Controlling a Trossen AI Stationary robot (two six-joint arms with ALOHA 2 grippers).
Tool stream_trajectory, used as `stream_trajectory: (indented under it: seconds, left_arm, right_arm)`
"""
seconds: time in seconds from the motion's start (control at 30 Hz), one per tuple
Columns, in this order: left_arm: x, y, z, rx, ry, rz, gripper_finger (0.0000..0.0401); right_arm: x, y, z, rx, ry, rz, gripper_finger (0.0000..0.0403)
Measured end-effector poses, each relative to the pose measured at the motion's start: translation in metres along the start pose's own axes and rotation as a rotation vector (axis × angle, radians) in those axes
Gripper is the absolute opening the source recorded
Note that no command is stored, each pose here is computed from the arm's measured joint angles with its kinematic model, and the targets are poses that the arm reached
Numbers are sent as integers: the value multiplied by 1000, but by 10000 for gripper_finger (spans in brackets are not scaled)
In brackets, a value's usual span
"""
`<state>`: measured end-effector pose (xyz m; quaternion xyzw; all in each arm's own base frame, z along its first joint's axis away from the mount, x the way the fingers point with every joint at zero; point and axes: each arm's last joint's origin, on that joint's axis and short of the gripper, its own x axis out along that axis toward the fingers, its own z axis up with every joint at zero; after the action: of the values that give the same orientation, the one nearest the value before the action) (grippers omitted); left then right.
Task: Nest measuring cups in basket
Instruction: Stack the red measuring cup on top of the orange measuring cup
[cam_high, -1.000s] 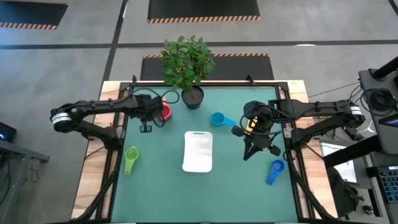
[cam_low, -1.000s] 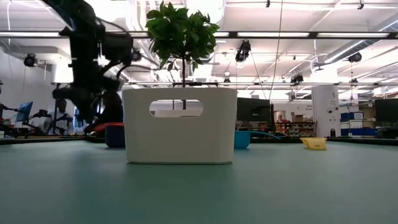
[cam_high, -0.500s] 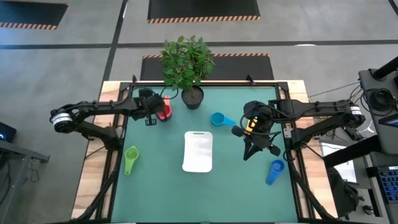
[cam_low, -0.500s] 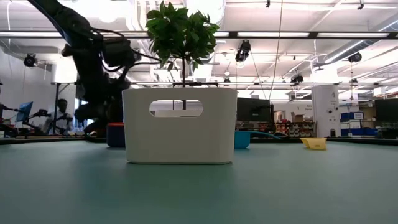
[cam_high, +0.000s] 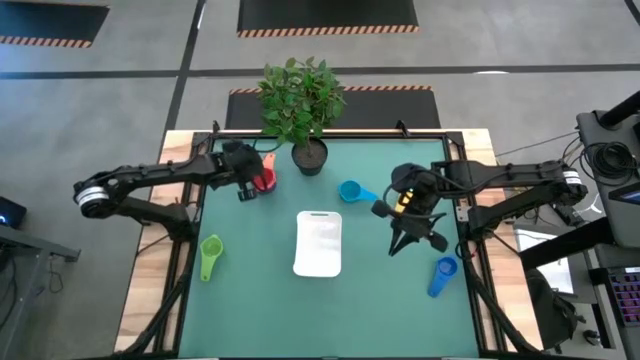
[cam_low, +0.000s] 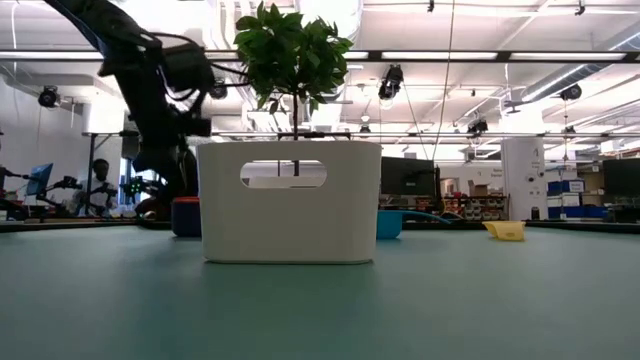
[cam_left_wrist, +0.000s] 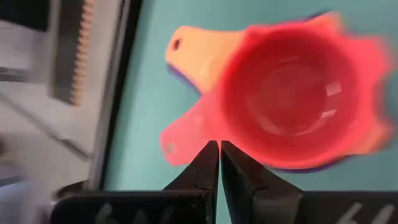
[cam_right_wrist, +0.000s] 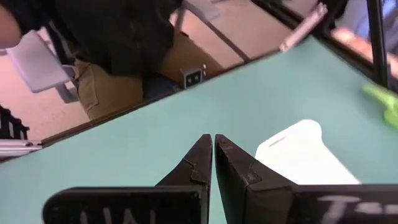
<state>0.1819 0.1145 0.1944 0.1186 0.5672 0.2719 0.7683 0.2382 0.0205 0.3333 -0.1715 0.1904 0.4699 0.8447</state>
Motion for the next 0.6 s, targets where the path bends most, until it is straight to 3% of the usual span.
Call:
stream_trajectory:
  seconds: [0.17, 0.43, 0.6]
  left_arm:
    - [-15, 2, -8, -248, -59, -35, 0]
    - [-42, 5, -29, -968, -121, -83, 0]
    - [-36, 0, -37, -1074, -76, -114, 0]
  right_arm:
    - [4, 1, -10, 65, 47, -18, 9]
    - [5, -5, -29, 75, 86, -84, 9]
    - [-7, -13, -42, 54, 106, -134, 9]
